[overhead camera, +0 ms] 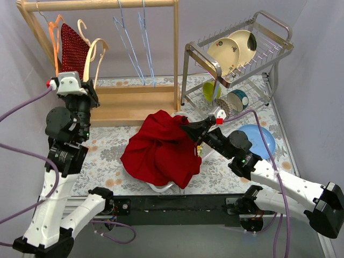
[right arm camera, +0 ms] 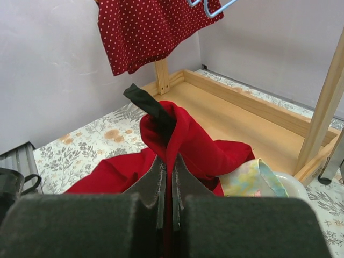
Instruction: Remove the skirt from the hanger
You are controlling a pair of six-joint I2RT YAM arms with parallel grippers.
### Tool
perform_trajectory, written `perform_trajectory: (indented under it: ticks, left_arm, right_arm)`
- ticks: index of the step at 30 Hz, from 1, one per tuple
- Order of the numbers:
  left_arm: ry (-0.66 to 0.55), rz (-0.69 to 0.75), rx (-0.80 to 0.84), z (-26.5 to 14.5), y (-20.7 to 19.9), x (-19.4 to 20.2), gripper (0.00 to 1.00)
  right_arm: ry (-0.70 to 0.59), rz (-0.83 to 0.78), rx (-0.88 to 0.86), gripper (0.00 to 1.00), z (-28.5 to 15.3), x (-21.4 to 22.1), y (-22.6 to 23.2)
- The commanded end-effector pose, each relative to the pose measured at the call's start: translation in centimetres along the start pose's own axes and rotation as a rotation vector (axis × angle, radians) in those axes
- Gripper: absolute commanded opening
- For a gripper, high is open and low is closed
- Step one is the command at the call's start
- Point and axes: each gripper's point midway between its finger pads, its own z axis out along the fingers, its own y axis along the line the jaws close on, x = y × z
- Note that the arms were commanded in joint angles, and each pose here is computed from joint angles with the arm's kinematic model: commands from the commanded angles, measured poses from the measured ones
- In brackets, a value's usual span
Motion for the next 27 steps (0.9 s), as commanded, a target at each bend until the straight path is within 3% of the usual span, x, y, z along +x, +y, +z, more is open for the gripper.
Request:
perform_trajectory:
  ticks: [1,11,27]
  left_arm:
    - [-0.166,-0.014,0.008,1.4,-0.5,-4.6,0.00]
    - [-0.194,0.097,-0.043,5.9,-1.1,-4.9,0.00]
    - [-0.152,0.135,0.006,11.0,-4.1,1.4,0.00]
  right_arm:
    - [-0.042,0.000,-0.058,0.01,-0.1,-1.9,1.2]
    - [-0.036,-0.022,-0.078,0.01,-1.1,-0.4,1.3]
    - [0.031,-0.010,-0.090,0.01,-1.9,0.3,1.6]
